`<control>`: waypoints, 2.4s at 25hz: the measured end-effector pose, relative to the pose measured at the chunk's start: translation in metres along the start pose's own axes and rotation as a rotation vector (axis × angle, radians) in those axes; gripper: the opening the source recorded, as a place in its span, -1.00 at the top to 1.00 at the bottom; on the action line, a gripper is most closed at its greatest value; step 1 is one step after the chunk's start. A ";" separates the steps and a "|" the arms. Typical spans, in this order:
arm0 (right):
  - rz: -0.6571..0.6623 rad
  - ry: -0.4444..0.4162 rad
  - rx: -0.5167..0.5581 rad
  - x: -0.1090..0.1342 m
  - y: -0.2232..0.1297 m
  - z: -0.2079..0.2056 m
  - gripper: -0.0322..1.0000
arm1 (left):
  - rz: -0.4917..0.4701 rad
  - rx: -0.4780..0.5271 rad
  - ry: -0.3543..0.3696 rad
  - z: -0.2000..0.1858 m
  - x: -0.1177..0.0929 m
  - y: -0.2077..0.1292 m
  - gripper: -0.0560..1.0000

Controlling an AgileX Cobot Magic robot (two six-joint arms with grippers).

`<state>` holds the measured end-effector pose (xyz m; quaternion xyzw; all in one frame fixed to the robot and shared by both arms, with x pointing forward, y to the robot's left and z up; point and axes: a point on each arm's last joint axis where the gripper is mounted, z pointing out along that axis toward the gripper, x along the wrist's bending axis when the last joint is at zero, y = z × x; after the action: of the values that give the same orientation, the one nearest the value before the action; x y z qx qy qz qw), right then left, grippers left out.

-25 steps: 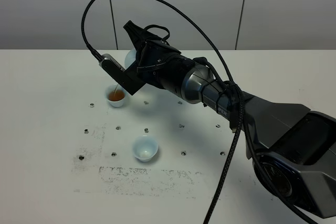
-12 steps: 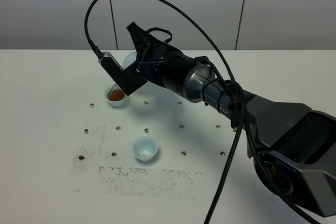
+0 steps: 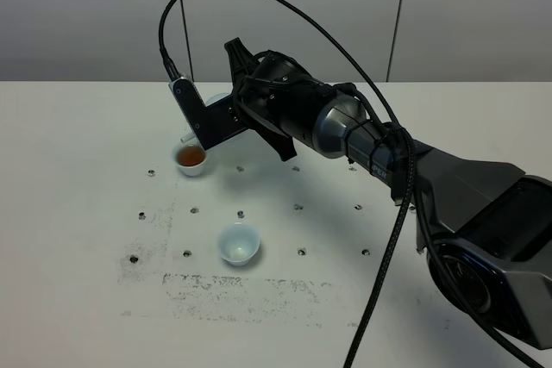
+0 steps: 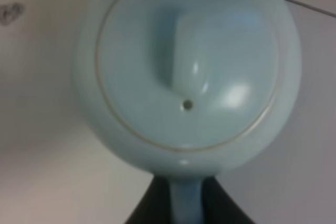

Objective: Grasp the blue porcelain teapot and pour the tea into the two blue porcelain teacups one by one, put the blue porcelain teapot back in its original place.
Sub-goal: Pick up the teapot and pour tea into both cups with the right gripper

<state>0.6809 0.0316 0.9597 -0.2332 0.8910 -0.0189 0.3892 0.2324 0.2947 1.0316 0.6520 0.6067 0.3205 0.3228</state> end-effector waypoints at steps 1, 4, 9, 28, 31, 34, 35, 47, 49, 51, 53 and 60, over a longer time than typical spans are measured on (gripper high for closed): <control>0.023 0.007 -0.014 0.000 0.000 -0.001 0.83 | 0.000 0.000 0.000 0.000 0.000 0.000 0.25; 0.086 0.027 -0.044 -0.001 -0.004 -0.004 0.83 | 0.000 0.000 0.000 0.000 0.000 0.000 0.25; 0.185 0.077 -0.081 -0.005 -0.014 -0.014 0.83 | 0.000 0.000 0.000 0.000 0.000 0.000 0.25; 1.248 0.458 -0.108 0.023 -0.035 -0.048 0.83 | 0.000 0.000 0.000 0.000 0.000 0.000 0.25; 1.339 0.464 -0.095 0.023 -0.034 -0.048 0.83 | 0.000 0.000 0.000 0.000 0.000 0.000 0.25; 1.360 0.466 -0.095 0.025 -0.031 -0.043 0.83 | 0.000 0.000 0.000 0.000 0.000 0.000 0.25; 1.356 0.470 -0.093 0.027 -0.029 -0.040 0.83 | 0.000 0.000 0.000 0.000 0.000 0.000 0.25; 1.336 0.466 -0.106 0.045 -0.004 -0.008 0.83 | 0.000 0.000 0.000 0.000 0.000 0.000 0.25; 1.335 0.470 -0.102 0.047 -0.003 -0.005 0.83 | 0.000 0.000 0.000 0.000 0.000 0.000 0.25; 1.332 0.468 -0.099 0.048 -0.003 -0.005 0.83 | 0.000 0.000 0.000 0.000 0.000 0.000 0.25; 1.332 0.459 -0.099 0.045 -0.006 -0.008 0.83 | 0.000 0.000 0.000 0.000 0.000 0.000 0.25; 1.280 0.406 -0.120 0.017 -0.025 -0.057 0.83 | 0.000 0.000 0.000 0.000 0.000 0.000 0.25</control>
<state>0.6407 -0.0062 0.9931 0.3278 0.9085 0.2217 0.1345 0.2324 0.2947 1.0316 0.6520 0.6067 0.3205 0.3228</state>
